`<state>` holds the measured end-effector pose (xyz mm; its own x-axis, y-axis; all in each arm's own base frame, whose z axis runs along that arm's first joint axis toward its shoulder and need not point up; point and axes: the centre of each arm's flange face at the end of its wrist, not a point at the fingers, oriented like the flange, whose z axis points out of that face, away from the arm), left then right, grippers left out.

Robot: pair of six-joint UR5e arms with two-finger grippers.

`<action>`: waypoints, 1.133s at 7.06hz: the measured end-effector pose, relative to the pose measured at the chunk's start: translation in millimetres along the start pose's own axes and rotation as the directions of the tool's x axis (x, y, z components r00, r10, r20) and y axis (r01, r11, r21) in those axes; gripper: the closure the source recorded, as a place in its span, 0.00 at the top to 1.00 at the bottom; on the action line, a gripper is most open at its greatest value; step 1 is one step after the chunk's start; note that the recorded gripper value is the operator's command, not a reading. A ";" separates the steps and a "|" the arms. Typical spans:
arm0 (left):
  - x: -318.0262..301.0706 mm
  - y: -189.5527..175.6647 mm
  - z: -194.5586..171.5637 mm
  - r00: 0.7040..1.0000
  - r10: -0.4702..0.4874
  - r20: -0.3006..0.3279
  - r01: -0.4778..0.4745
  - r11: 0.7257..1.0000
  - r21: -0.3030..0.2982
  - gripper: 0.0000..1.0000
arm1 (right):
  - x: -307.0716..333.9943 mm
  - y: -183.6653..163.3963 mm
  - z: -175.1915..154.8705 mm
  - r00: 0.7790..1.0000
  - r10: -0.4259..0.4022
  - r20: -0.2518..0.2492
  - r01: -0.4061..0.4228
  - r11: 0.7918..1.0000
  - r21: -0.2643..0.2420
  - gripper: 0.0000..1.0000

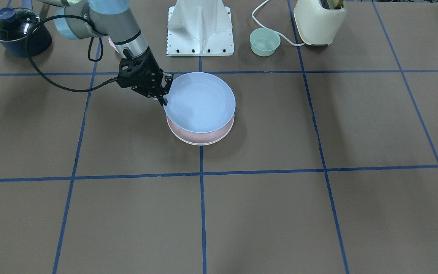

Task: Stack three plates with pink and blue
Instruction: 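Carry the light blue plate with the right gripper onto the pink plate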

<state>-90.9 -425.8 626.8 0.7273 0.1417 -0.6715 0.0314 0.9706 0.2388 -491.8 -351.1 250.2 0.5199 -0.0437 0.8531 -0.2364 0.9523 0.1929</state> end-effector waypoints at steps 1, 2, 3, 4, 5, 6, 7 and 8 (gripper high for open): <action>-0.1 0.1 0.0 1.000 0.000 -0.001 0.000 1.000 0.000 1.00 | -4.9 6.5 6.4 1.000 -0.008 -0.019 0.007 1.000 -0.004 0.00; 0.0 0.1 -0.1 1.000 0.000 -0.001 0.000 1.000 0.000 1.00 | -4.4 8.6 9.8 0.999 -0.015 -0.030 0.014 1.000 -0.005 0.00; -0.1 0.2 0.0 1.000 0.000 -0.001 0.000 1.000 0.000 1.00 | -2.7 8.4 11.2 0.999 -0.019 -0.036 0.019 1.000 -0.003 0.00; 0.0 0.2 0.0 1.000 0.000 -0.001 0.000 1.000 0.000 1.00 | -1.3 7.4 12.7 0.999 -0.021 -0.043 0.021 1.000 0.007 0.00; 0.1 0.0 -0.1 1.000 0.000 -0.002 0.000 1.000 0.000 1.00 | 0.3 5.7 14.7 0.998 -0.022 -0.052 0.023 0.999 0.024 0.99; 0.3 -0.3 -0.2 1.000 0.000 -0.002 0.000 1.000 0.001 1.00 | 1.6 4.7 17.1 0.998 -0.022 -0.060 0.024 0.999 0.038 1.00; 0.3 -0.3 -0.2 1.000 0.000 -0.002 0.000 1.000 0.001 1.00 | 2.0 4.0 19.2 0.998 -0.022 -0.066 0.026 0.999 0.047 1.00; 0.3 -0.4 -0.3 1.000 0.000 -0.002 0.000 1.000 0.001 1.00 | 1.1 1.1 18.4 0.997 -0.023 -0.068 0.026 0.998 0.055 1.00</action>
<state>-90.9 -426.1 626.3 0.7257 0.1418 -0.6732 0.0324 0.9704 0.2393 -506.6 -355.7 260.3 0.5798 -0.0446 0.8135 -0.2676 0.9327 0.2418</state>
